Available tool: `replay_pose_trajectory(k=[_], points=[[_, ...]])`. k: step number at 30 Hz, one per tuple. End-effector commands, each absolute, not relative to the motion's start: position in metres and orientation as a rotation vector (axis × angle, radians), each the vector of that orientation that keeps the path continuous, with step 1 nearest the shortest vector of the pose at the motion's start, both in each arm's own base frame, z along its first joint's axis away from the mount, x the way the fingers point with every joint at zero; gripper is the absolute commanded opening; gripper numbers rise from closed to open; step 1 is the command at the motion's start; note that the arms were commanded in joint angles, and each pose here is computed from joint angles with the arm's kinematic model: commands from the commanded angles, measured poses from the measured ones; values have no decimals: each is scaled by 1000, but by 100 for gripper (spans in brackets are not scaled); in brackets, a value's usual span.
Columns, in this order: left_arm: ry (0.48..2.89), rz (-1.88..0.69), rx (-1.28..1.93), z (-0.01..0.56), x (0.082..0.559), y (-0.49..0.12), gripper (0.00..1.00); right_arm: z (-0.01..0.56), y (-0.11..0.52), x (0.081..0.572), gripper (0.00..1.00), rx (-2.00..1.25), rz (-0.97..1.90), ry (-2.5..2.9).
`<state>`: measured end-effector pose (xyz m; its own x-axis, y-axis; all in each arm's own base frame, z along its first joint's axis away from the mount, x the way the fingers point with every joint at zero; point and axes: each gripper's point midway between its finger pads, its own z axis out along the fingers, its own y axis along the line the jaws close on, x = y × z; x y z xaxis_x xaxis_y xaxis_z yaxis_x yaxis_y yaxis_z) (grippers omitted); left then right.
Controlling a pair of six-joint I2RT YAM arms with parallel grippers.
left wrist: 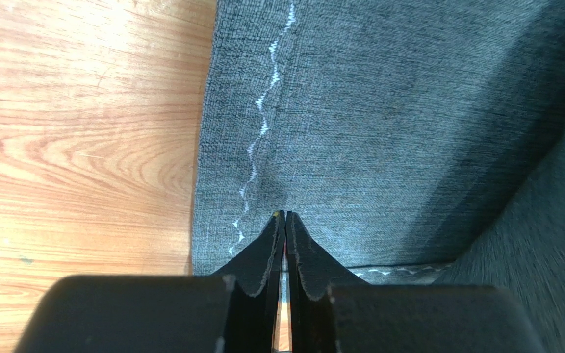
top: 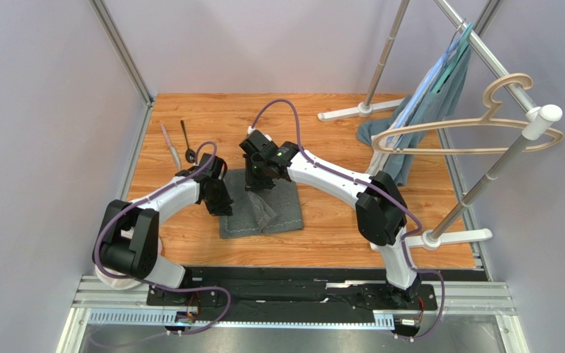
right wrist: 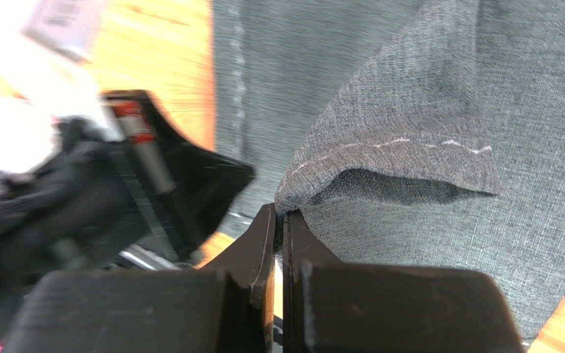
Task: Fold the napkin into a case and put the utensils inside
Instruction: Fold the rectangle-folded napkin at the center of the board.
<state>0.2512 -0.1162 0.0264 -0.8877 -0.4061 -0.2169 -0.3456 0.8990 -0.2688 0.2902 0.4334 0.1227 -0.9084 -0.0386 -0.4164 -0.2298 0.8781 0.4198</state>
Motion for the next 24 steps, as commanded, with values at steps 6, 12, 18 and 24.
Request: replay_pose_trajectory(k=[6,12,18,24], points=[[2764,-341,-533,33,258,-116,9,133,472,293,0,-218,771,2603],[2748,-341,-526,38,257,-115,9,128,473,297,0,-210,755,2603],[2745,-345,-525,39,256,-115,9,129,477,300,0,-206,758,2595],[2750,-344,-526,37,253,-114,9,123,481,301,0,-207,765,2605]])
